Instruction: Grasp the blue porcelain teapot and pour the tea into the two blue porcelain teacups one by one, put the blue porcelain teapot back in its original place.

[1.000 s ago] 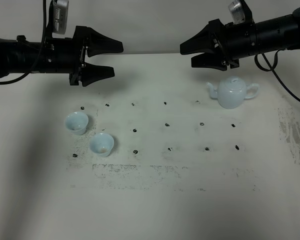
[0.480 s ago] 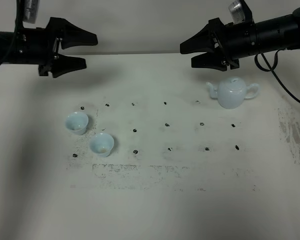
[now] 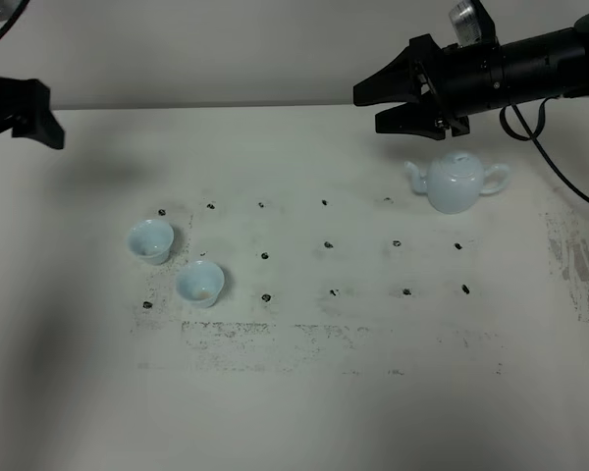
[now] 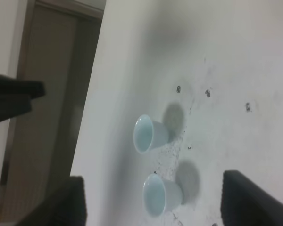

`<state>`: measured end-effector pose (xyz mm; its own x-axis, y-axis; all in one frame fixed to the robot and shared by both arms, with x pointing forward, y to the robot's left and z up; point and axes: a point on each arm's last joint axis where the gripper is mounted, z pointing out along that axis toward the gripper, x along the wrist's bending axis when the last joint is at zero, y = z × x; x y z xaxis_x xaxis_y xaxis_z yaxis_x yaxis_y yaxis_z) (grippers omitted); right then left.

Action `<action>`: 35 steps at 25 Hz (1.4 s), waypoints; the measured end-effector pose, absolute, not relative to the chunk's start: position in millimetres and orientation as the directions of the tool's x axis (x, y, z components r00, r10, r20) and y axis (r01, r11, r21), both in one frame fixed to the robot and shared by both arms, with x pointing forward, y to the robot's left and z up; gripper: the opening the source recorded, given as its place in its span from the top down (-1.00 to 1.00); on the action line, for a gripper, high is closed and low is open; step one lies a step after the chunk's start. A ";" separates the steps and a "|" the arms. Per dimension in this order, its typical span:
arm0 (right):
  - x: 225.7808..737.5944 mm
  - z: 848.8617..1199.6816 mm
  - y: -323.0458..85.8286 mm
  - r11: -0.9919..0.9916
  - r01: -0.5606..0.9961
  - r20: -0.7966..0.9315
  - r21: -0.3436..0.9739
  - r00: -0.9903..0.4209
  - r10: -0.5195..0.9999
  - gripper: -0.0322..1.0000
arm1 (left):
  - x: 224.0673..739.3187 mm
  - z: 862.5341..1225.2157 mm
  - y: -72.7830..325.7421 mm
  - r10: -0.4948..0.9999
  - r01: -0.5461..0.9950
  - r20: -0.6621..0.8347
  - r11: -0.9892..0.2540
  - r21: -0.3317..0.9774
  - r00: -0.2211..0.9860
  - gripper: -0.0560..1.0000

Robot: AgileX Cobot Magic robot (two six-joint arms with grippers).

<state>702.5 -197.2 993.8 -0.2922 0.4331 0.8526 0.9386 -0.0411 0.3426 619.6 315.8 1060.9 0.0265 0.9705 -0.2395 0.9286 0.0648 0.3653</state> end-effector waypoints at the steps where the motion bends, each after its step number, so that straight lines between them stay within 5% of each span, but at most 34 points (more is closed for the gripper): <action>1: 702.5 993.8 -197.2 -0.041 0.939 0.853 0.342 -0.292 0.433 -0.18 | 614.6 1064.5 319.8 0.981 0.935 -0.194 0.061 0.349 0.009 -0.53; 8: 702.5 993.8 -197.2 -0.046 0.942 0.856 0.333 -0.282 0.433 -0.18 | 575.9 1091.1 333.7 0.999 0.977 -0.012 0.041 0.207 -0.039 -0.53; 14: 702.6 993.8 -197.7 -0.047 0.942 0.857 0.332 -0.281 0.433 -0.18 | 546.9 1107.9 333.0 0.999 0.970 0.015 0.039 0.240 -0.043 -0.53; 26: 702.6 993.8 -197.7 -0.058 0.948 0.864 0.312 -0.258 0.432 -0.18 | 392.3 1072.3 315.5 0.994 0.976 -0.019 0.105 0.192 -0.103 -0.53; 35: 702.6 993.8 -197.7 -0.059 0.949 0.865 0.309 -0.255 0.431 -0.18 | 294.7 1037.3 305.6 0.989 0.864 -0.041 0.144 0.482 -0.142 -0.53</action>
<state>702.6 -197.7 993.8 -0.2550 0.4315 0.8653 0.9492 -0.0589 0.3091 294.7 305.6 1037.3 -0.1422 0.9890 -0.0413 0.8643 0.1444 0.4817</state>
